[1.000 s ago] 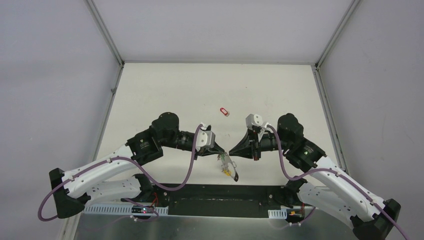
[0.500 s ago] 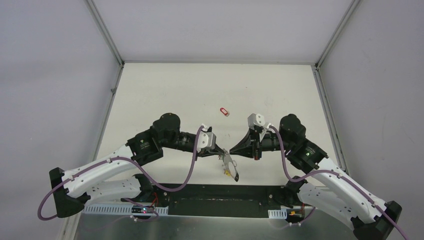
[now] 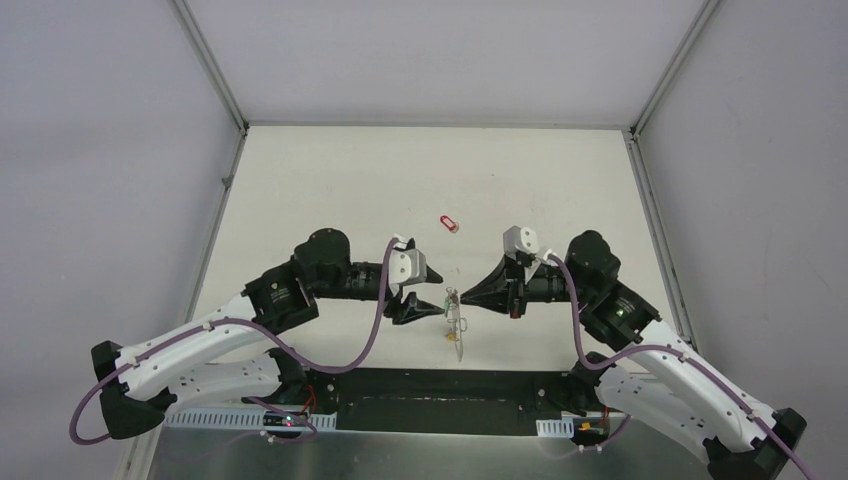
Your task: Put the keys on the keyring
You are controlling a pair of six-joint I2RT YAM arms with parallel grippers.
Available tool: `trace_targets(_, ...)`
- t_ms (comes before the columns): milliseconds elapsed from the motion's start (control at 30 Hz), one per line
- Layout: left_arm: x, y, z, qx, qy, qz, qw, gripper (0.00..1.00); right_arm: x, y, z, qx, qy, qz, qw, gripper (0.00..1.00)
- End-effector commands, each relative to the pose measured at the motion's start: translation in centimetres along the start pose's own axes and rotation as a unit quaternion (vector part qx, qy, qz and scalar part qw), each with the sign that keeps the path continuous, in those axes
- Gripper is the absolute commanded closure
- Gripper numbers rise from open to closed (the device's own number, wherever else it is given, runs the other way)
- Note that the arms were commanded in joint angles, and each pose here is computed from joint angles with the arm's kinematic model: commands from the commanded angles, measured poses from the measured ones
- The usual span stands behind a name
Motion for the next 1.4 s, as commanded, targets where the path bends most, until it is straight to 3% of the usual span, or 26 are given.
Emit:
trace_targets(0, 0.5, 2.5, -0.4, -0.054, 0.046, -0.038, 0.997, 0.47, 0.2, 1.6, -0.2, -0.037, -0.003, -0.035, 0.999, 1.0)
trace_targets(233, 0.4, 2.3, 0.8, -0.066, 0.037, -0.099, 0.992, 0.59, 0.3, 1.7, -0.2, -0.039, 0.001, -0.038, 0.999, 1.0)
trace_targets(467, 0.0, 2.2, 1.8, -0.067, 0.005, -0.108, 0.992, 0.61, 0.3, 1.7, -0.2, -0.041, 0.001, -0.039, 0.998, 1.0)
trace_targets(567, 0.0, 2.4, 2.1, -0.07, -0.003, -0.106, 0.992, 0.71, 0.3, 1.6, -0.2, -0.04, 0.0, -0.039, 0.998, 1.0)
trace_targets(700, -0.1, 2.0, 2.4, -0.063, -0.006, -0.116, 0.991, 0.77, 0.2, 1.7, -0.2, -0.041, -0.003, -0.039, 0.998, 1.0)
trace_targets(800, -0.1, 1.5, 2.5, -0.053, -0.004, -0.129, 0.99, 0.77, 0.2, 1.6, -0.2, -0.04, -0.004, -0.039, 0.998, 1.0)
trace_targets(967, 0.1, 0.7, 2.4, -0.032, 0.014, -0.152, 0.988, 0.66, 0.2, 1.6, -0.2, -0.041, -0.006, -0.039, 0.998, 1.0)
trace_targets(1200, 0.0, -0.1, 2.4, -0.016, 0.015, -0.16, 0.987, 0.8, 0.0, 1.6, -0.1, -0.04, -0.006, -0.038, 0.998, 1.0)
trace_targets(1367, 0.2, -0.8, 2.5, -0.003, 0.022, -0.165, 0.986, 0.75, 0.0, 1.7, -0.1, -0.042, -0.005, -0.041, 0.998, 1.0)
Point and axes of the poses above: each gripper's point midway between its finger pads, its own z axis out along the fingers, its own x axis along the line the jaws close on, y = z × x, the point moved 5 cm from there along -z, back along the fingers, and after that the axes turned 2 degrees about -z, right-handed, at the moved point
